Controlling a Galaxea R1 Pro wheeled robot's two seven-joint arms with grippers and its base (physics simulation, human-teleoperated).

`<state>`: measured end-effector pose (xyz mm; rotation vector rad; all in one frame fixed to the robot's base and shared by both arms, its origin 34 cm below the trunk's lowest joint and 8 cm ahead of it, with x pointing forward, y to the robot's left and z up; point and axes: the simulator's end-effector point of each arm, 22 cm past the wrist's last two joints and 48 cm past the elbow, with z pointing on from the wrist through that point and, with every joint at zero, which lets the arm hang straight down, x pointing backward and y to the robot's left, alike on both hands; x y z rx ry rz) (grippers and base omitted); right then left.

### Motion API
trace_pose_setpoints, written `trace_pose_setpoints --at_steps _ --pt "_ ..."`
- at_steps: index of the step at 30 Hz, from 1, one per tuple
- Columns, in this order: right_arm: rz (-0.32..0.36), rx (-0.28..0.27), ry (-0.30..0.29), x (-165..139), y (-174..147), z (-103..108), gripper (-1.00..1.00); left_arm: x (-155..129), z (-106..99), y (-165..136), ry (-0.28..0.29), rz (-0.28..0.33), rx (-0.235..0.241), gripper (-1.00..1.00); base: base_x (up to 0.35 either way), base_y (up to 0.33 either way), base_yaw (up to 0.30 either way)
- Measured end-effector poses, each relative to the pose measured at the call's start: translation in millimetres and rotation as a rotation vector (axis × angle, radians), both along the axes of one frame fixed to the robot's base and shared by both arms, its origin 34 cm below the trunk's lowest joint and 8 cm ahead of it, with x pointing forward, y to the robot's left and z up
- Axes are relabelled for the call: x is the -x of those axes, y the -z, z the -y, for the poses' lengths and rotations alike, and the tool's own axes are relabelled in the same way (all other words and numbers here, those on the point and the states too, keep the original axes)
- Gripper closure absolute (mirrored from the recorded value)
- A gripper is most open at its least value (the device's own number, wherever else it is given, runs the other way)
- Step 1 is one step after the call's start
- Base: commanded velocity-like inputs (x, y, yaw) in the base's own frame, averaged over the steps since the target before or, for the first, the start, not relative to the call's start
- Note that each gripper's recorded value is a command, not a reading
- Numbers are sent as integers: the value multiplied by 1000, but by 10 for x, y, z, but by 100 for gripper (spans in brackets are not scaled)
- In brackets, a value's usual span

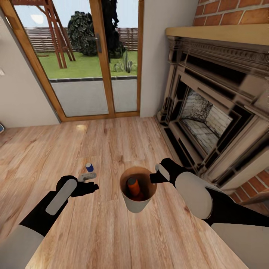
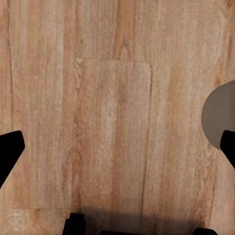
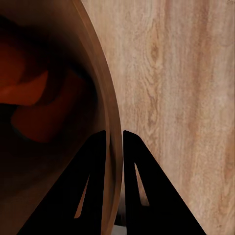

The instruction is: Put the three can of soda from the living room inside the tash can in the kitchen.

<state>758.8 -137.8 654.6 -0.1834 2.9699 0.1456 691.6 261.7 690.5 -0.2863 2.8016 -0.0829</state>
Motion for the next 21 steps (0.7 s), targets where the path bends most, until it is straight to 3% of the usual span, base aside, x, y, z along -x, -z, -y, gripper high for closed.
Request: trace_pose_setpoints --at_steps 21 --pt "34 0 0 -63 -211 -1 100 -54 -5 -190 -1 34 -2 -100 0 0 0"
